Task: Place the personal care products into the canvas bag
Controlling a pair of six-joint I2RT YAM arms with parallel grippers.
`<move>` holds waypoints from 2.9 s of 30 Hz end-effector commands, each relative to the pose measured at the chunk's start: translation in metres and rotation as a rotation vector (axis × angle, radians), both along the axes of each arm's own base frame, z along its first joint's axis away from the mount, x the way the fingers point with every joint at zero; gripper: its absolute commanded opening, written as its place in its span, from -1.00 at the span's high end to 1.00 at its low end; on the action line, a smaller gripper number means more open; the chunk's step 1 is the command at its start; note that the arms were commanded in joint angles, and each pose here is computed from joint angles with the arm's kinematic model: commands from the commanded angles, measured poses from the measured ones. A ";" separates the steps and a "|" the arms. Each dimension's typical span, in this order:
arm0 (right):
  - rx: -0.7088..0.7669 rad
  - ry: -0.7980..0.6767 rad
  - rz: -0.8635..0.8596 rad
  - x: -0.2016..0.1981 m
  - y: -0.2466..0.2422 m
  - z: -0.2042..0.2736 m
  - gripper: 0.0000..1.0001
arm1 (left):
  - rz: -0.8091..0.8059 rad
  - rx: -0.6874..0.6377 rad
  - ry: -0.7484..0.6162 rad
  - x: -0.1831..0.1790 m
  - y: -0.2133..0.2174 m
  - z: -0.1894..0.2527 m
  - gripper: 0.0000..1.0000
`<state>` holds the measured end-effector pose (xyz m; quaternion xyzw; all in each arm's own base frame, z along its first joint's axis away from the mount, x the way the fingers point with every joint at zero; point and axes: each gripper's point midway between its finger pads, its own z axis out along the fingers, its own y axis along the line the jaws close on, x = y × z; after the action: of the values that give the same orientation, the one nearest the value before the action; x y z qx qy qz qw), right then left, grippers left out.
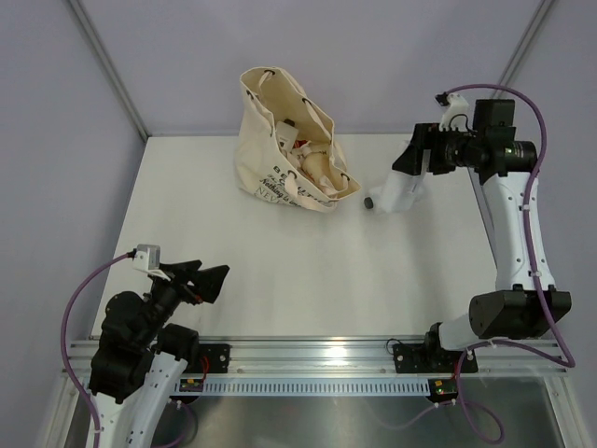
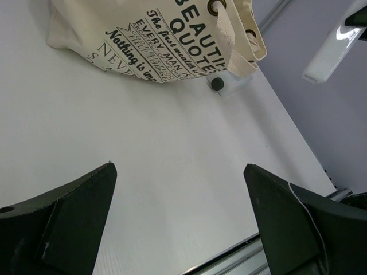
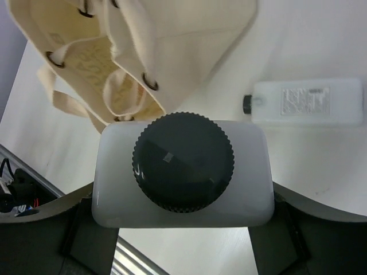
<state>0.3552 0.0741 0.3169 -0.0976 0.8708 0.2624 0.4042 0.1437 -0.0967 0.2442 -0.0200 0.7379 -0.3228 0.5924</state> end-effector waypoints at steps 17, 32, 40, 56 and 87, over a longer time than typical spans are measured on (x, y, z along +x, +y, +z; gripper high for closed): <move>-0.096 -0.700 0.072 0.146 0.217 0.145 1.00 | 0.030 -0.022 -0.049 0.002 0.004 0.013 -0.98; -0.233 -0.705 0.498 0.130 0.260 0.071 -0.99 | 0.017 -0.013 -0.026 0.005 0.001 0.010 -0.97; -0.195 -0.800 0.517 0.061 0.211 0.148 -0.99 | 0.016 -0.019 -0.051 0.002 0.002 0.014 -0.98; -0.858 -0.318 1.135 0.027 -0.015 -0.133 -0.99 | -0.004 -0.021 -0.068 -0.001 0.000 0.016 -0.97; -0.976 -0.100 1.353 0.140 -0.020 -0.290 -0.99 | 0.003 0.006 0.023 0.010 -0.003 0.002 -0.97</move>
<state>0.4872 0.0544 0.0349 -0.7710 0.6191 0.0645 0.1349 0.1523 -0.0962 0.2352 -0.0330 0.7568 -0.3116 0.5737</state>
